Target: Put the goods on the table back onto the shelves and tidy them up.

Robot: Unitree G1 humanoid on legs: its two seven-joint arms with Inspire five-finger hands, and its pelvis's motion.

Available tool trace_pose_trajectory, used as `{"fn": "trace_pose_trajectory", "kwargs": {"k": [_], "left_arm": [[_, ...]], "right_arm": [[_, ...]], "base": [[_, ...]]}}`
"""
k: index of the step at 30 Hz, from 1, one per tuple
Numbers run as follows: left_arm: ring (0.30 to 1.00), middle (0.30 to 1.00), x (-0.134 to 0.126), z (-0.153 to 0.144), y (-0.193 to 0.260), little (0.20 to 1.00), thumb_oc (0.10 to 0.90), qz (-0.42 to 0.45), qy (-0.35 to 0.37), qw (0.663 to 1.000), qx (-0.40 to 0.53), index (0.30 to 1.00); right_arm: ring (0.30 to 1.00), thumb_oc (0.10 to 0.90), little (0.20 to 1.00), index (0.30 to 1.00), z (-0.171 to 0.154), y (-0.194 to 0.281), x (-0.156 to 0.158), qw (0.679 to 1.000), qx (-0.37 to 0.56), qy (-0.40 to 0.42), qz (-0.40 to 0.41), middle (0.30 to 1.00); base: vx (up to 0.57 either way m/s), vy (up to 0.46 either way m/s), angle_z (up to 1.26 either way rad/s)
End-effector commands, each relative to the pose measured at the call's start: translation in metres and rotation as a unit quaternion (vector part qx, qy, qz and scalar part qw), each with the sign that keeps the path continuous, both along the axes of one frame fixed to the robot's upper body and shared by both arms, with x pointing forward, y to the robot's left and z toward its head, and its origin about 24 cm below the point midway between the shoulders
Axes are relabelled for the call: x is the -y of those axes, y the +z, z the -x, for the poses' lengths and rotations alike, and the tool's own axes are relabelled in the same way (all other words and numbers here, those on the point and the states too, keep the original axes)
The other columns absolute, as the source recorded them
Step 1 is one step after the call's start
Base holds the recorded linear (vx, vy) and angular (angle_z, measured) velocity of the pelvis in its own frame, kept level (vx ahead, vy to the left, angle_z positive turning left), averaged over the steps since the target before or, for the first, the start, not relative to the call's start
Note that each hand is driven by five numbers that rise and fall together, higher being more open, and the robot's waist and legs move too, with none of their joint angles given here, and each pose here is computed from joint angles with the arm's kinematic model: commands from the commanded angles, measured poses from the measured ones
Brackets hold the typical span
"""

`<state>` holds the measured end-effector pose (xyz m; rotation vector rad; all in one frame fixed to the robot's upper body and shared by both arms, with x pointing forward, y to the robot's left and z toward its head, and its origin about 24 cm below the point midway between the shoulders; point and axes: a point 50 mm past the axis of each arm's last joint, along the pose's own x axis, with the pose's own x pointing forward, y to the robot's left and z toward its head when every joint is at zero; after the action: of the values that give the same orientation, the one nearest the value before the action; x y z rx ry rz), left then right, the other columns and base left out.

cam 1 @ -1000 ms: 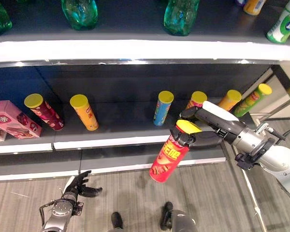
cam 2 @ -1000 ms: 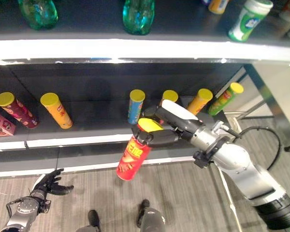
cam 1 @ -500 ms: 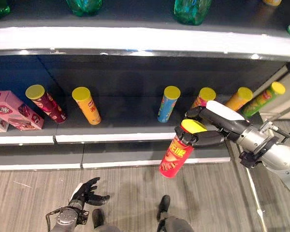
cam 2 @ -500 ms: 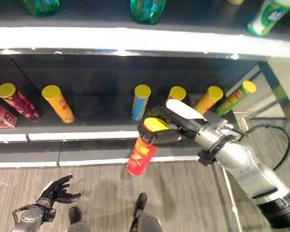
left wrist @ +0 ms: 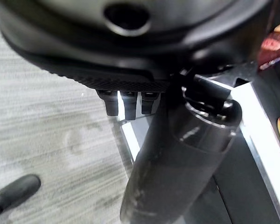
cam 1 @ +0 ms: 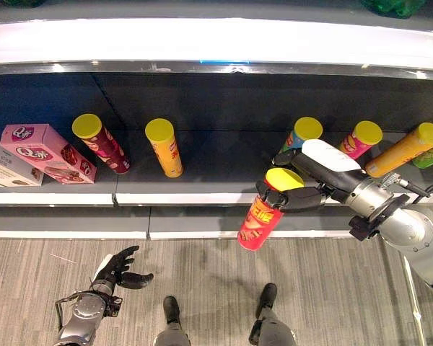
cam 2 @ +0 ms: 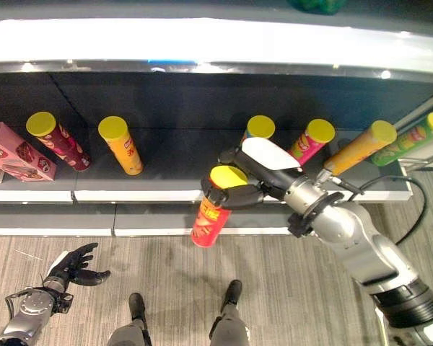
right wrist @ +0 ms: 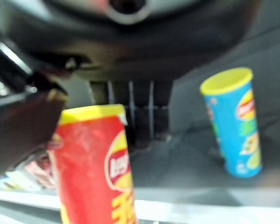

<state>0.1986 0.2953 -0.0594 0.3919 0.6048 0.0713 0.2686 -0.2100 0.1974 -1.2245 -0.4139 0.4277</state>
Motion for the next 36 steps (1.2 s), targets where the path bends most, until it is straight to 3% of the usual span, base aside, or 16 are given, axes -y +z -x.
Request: {"fn": "trace_pose_trajectory", "kwargs": {"k": [1,7,12,27,33,36], "left_arm": [[0.900,0.900,-0.014,-0.017,0.027,0.900,0.800,-0.036,0.002,0.997,0.069,0.900],[0.900,0.900,-0.011,-0.021,0.034,0.900,0.800,-0.038,0.007,0.995,0.095,0.900],[0.900,0.900,-0.008,-0.023,0.034,0.900,0.800,-0.038,0.013,0.994,0.102,0.900],[0.900,0.900,-0.001,-0.015,0.022,0.900,0.800,-0.032,0.024,0.996,0.084,0.900],[0.900,0.900,0.002,-0.018,0.023,0.900,0.800,-0.034,0.024,0.995,0.094,0.900],[0.900,0.900,0.004,-0.017,0.021,0.900,0.800,-0.030,0.027,0.995,0.092,0.900]], "right_arm": [[0.300,0.400,0.300,0.300,-0.001,0.054,-0.017,0.984,0.176,0.022,-0.001,0.300],[0.300,0.400,0.300,0.300,-0.019,0.067,-0.016,0.958,0.279,-0.039,0.052,0.300],[0.300,0.400,0.300,0.300,-0.022,0.082,-0.018,0.930,0.359,-0.067,0.043,0.300],[0.300,0.400,0.300,0.300,-0.009,0.095,-0.014,0.897,0.430,-0.086,0.045,0.300],[0.300,0.400,0.300,0.300,-0.004,0.118,-0.005,0.853,0.505,-0.122,0.049,0.300],[0.300,0.400,0.300,0.300,0.001,0.124,-0.002,0.846,0.518,-0.125,0.025,0.300]], "base": [[-0.05,-0.029,0.18],[-0.01,-0.014,0.16],[0.02,-0.015,0.33],[0.02,-0.002,0.18],[0.01,-0.003,0.02],[0.02,-0.001,0.05]]}}
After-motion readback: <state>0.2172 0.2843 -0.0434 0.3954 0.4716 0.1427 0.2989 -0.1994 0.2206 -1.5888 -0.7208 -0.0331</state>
